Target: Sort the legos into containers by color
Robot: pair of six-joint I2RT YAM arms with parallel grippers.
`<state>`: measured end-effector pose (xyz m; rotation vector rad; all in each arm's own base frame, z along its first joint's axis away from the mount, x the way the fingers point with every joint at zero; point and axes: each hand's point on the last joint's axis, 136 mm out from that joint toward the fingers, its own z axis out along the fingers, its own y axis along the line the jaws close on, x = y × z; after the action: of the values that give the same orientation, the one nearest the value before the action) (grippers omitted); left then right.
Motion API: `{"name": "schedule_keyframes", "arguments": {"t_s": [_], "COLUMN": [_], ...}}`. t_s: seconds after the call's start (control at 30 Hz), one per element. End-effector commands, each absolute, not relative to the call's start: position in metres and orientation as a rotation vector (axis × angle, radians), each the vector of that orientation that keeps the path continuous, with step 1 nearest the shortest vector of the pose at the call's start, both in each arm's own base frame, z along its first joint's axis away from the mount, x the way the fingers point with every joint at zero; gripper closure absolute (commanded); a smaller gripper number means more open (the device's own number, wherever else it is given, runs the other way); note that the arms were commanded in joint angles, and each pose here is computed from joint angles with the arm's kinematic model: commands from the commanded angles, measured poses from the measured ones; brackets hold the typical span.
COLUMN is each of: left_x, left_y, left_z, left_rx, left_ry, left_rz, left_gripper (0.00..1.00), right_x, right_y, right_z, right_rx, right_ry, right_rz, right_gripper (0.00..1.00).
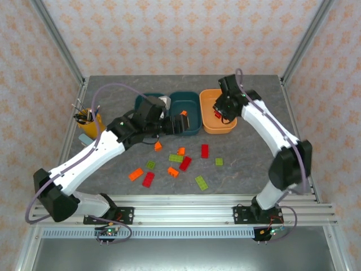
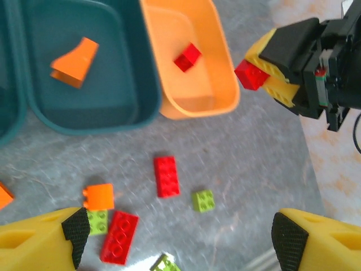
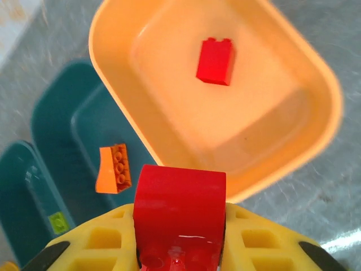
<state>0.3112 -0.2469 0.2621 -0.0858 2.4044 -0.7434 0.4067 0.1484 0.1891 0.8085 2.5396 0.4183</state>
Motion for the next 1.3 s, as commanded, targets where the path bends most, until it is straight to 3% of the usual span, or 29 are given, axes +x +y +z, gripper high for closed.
{"name": "schedule_keyframes", "arguments": {"t_s": [0.0,0.37,0.67,0.87,1.03,1.27], "left_x": [0.335,0.361,0.348,0.325,0.290,0.248], "left_y": [-0.247,-0.248,-0.231,-0.198,-0.156,-0.137], "left_z": [0.272,0.266,0.254,0.239,0.212,0.154], "left_rx": [-0.156,-0.195,-0.229,-0.313,-0.530,-0.771], "left_ry": [2.370,2.382,2.410,2.480,2.554,2.631], "left_rz": [-0.793,-0.746,-0.676,-0.521,-0.358,-0.361], "left_gripper": [0.13,0.13,0.14,0.14,0.14,0.16], "right_x": [0.417,0.448,0.452,0.452,0.440,0.344], "right_y": [0.161,0.163,0.156,0.152,0.163,0.238], "right_z": [0.160,0.071,0.062,0.097,0.167,0.236], "right_rx": [0.470,0.469,0.486,0.478,0.342,-0.140], "right_ry": [2.741,2.923,2.939,2.875,2.705,2.355], "right_rz": [0.383,0.248,0.172,0.185,0.261,0.578], "right_gripper": [0.76,0.75,0.54,0.45,0.44,0.41]}}
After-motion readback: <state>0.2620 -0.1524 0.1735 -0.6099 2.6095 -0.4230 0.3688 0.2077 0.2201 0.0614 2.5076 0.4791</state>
